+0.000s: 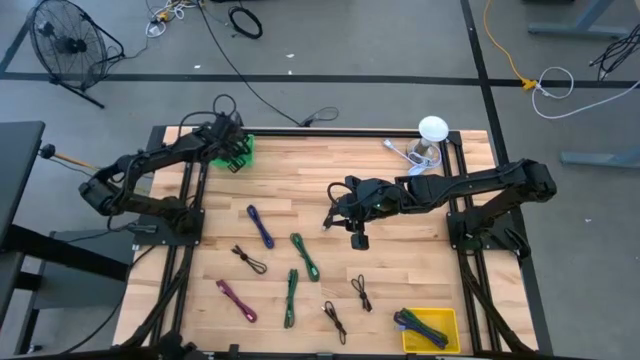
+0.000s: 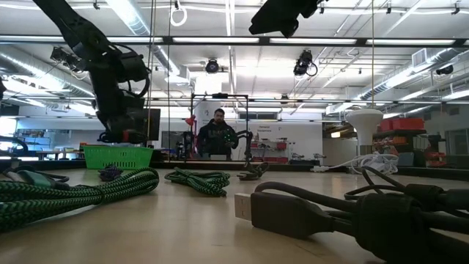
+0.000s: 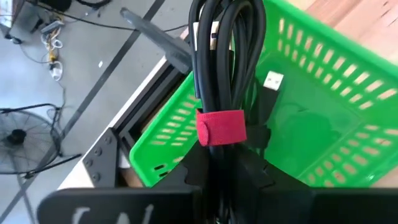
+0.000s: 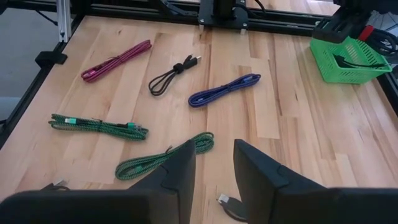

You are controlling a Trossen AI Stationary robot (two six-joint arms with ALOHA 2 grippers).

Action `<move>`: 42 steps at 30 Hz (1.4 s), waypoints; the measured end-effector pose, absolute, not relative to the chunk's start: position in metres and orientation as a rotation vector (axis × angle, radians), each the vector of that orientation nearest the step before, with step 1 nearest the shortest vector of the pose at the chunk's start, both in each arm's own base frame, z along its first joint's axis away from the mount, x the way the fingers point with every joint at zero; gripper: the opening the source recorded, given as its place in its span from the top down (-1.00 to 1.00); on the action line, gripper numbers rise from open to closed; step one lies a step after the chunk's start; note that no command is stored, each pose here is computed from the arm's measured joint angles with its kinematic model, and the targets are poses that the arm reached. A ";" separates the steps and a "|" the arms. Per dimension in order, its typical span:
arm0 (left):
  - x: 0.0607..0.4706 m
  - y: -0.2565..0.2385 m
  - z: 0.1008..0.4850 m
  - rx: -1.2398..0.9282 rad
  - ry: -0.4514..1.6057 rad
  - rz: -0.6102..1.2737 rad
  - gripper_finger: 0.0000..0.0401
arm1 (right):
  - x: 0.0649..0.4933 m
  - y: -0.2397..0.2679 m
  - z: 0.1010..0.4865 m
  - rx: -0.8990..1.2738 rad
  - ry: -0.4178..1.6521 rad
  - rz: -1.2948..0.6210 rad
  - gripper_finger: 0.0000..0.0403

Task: Pick & Place USB Port
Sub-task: Put the black charger cable into the green bin

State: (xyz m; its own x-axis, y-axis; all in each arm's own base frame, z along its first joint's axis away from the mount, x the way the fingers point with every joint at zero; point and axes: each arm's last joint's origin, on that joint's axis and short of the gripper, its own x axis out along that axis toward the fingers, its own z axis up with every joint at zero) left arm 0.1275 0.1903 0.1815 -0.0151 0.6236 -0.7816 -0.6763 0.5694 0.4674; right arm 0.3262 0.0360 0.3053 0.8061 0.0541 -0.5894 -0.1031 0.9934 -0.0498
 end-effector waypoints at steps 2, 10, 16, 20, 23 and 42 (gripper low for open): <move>0.126 0.191 0.181 -0.064 1.199 1.028 0.76 | 0.326 0.036 0.305 -0.080 0.628 0.084 0.45; 0.127 0.192 0.182 -0.077 1.176 1.044 0.35 | 0.326 0.036 0.305 -0.080 0.628 0.084 0.45; 0.127 0.192 0.182 -0.102 1.160 1.063 0.26 | 0.326 0.036 0.305 -0.080 0.628 0.084 0.45; 0.127 0.192 0.182 -0.108 1.156 1.066 0.27 | 0.326 0.036 0.305 -0.080 0.628 0.084 0.45; 0.129 0.191 0.183 -0.127 1.136 1.035 0.29 | 0.326 0.036 0.305 -0.080 0.628 0.084 0.45; 0.173 0.156 0.229 -0.417 0.910 0.579 0.29 | 0.323 0.020 0.271 -0.140 0.657 -0.069 0.45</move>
